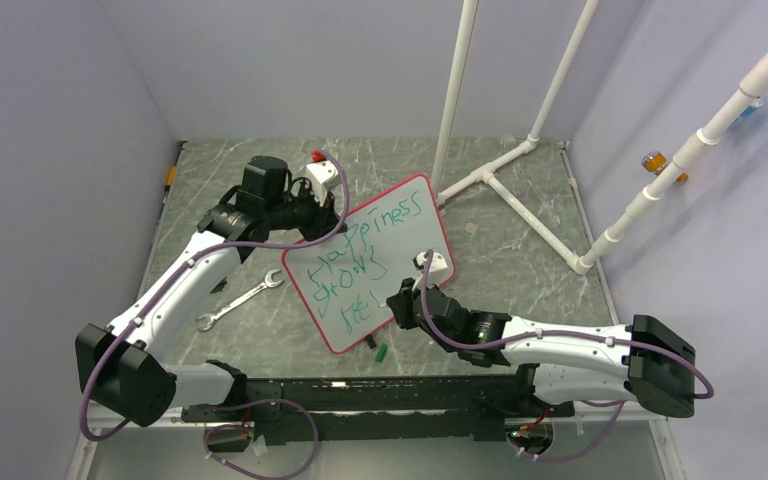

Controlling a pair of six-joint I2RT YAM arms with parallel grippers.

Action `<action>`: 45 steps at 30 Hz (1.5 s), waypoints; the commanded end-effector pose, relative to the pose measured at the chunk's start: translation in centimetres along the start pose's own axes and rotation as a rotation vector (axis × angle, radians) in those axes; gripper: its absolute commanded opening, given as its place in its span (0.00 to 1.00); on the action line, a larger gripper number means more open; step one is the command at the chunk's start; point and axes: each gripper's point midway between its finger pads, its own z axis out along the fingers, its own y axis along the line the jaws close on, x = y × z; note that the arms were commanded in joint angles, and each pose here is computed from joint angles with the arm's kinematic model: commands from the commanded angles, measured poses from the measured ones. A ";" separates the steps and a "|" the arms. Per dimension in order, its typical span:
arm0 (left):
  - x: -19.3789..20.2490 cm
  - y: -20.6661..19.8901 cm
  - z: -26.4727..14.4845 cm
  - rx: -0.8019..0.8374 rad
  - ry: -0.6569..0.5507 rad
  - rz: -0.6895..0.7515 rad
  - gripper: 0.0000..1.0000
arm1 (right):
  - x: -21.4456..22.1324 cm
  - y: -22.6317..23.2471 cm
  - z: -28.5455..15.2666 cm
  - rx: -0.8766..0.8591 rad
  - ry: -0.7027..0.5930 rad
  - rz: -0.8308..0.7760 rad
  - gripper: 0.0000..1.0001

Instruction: Write a sentence on the whiteboard

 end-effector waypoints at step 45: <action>-1.9 1.1 -0.5 -0.057 -0.046 0.091 0.00 | -4.4 -0.4 -0.8 0.015 -0.102 0.085 0.00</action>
